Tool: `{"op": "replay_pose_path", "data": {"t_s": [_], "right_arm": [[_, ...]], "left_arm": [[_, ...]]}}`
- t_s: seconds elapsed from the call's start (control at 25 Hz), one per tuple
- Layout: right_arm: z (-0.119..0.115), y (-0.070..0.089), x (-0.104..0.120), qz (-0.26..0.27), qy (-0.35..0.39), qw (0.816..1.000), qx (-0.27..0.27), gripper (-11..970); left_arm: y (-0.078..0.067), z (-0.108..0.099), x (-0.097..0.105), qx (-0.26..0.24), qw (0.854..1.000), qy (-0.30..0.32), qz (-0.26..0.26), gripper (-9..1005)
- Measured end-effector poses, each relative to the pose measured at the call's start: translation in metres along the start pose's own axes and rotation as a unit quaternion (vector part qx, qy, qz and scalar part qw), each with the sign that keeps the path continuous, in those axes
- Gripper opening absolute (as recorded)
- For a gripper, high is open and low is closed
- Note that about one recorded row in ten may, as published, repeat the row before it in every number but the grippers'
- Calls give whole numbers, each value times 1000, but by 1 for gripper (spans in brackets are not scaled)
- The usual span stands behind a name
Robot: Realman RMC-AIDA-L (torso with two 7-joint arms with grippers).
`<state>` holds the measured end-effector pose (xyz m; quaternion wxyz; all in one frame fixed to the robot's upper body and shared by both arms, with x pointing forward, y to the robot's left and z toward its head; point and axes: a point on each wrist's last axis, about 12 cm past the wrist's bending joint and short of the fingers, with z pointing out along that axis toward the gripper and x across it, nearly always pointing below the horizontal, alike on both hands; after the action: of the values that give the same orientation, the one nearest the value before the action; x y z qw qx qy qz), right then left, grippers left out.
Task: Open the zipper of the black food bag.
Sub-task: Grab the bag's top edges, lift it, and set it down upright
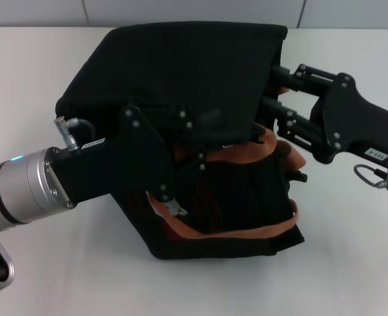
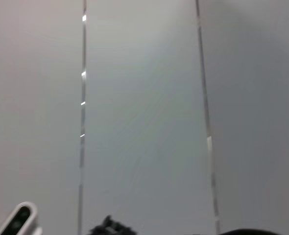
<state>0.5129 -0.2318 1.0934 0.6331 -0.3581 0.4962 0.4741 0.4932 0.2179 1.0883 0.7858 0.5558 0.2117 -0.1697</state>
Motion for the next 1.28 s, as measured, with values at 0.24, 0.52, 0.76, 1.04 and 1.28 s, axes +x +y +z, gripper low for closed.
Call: {"op": "replay_pose_path", "data": {"t_s": [0.24,0.52,0.76,1.04,1.28], "right_arm": [[-3,-1,3,-8,-8,999,31,468],[-14,3,9,-15,-4,998,63,467],[-24,11,4,-27,-32,997,61,467],[-6,14,12,-53,-4,998,15,466],[4,10,17,-63,2,998,25,466]], "left_arm": [[0,0,0,0,1000,0,1,180],[0,1,0,2,1000,-2,0,180],[1,2,0,2,1000,-3,1,181],[2,3,1,4,1000,-6,2,181],[3,4,1,4,1000,-6,2,181]]}}
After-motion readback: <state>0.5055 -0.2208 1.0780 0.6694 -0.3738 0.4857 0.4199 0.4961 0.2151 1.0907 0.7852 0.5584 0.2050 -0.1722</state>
